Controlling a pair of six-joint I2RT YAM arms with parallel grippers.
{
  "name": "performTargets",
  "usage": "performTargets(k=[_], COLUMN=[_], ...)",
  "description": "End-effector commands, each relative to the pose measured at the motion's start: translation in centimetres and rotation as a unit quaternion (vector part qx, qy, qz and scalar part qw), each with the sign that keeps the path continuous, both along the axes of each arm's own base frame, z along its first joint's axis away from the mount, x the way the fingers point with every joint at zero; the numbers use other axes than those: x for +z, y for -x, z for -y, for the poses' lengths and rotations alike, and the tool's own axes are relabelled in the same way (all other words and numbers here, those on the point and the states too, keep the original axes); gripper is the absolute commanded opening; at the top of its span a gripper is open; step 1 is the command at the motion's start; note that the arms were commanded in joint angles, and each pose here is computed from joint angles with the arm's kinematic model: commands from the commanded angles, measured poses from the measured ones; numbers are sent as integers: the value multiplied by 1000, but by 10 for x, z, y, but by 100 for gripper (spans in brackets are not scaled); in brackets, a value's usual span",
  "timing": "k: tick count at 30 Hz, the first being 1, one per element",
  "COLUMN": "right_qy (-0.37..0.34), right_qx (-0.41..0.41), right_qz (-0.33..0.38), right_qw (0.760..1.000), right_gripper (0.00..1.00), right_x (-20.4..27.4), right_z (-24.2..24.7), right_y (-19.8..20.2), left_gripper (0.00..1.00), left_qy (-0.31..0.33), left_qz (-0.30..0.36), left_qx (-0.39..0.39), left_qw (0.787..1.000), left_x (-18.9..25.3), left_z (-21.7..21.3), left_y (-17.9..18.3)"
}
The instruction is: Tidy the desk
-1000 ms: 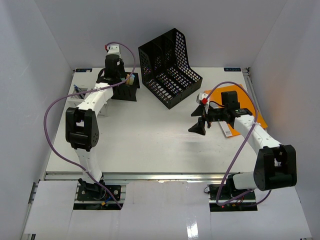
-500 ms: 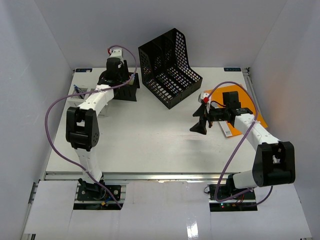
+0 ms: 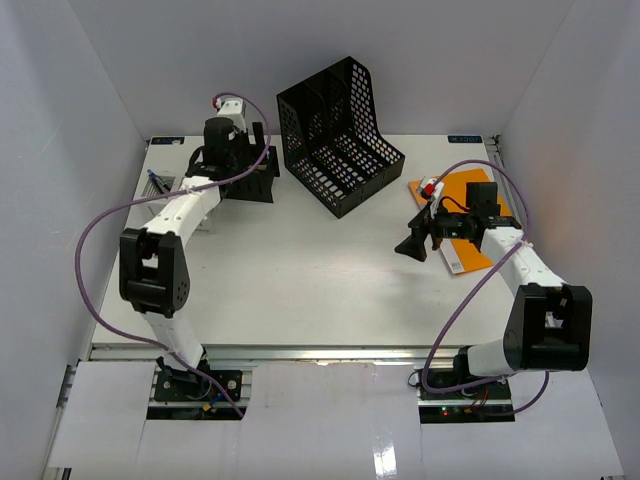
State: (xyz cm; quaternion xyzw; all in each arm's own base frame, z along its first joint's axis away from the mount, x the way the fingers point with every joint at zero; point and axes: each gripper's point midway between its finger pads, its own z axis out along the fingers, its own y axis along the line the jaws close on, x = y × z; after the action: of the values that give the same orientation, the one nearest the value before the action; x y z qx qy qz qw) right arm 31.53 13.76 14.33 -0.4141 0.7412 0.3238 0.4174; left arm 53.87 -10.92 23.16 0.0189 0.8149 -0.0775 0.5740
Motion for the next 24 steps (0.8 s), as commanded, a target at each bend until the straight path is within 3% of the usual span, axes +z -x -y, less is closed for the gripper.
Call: performTargets(k=[1,4,9,12,16,24], right_qy=[99,185,303,333,368,391], right_qx=[-179,-290,-399,-409,-427,-418], right_qz=[-34,-34,38,38,32,21], right_qw=[978,938,865,849,826,820], right_gripper=[100,100,100,99,90,61], right_x=[-24,-45,-52,-56,-68,-89], right_z=[48,81,109,110,120,121], right_y=[-34,-47,-69,-80,-94,-104], left_gripper=[98,98,98,98,98,98], left_qy=[78,155,317,375,408,460], left_qz=[84,85,-19,-54,-78,-132], left_qx=[-88,-137,-194,-210,-212,-209], left_qw=[990,975,928,901,884,853], left_x=[83,84,18,0,-21,-48], left_z=[26,43,73,80,82,93], left_y=[64,114,189,218,241,258])
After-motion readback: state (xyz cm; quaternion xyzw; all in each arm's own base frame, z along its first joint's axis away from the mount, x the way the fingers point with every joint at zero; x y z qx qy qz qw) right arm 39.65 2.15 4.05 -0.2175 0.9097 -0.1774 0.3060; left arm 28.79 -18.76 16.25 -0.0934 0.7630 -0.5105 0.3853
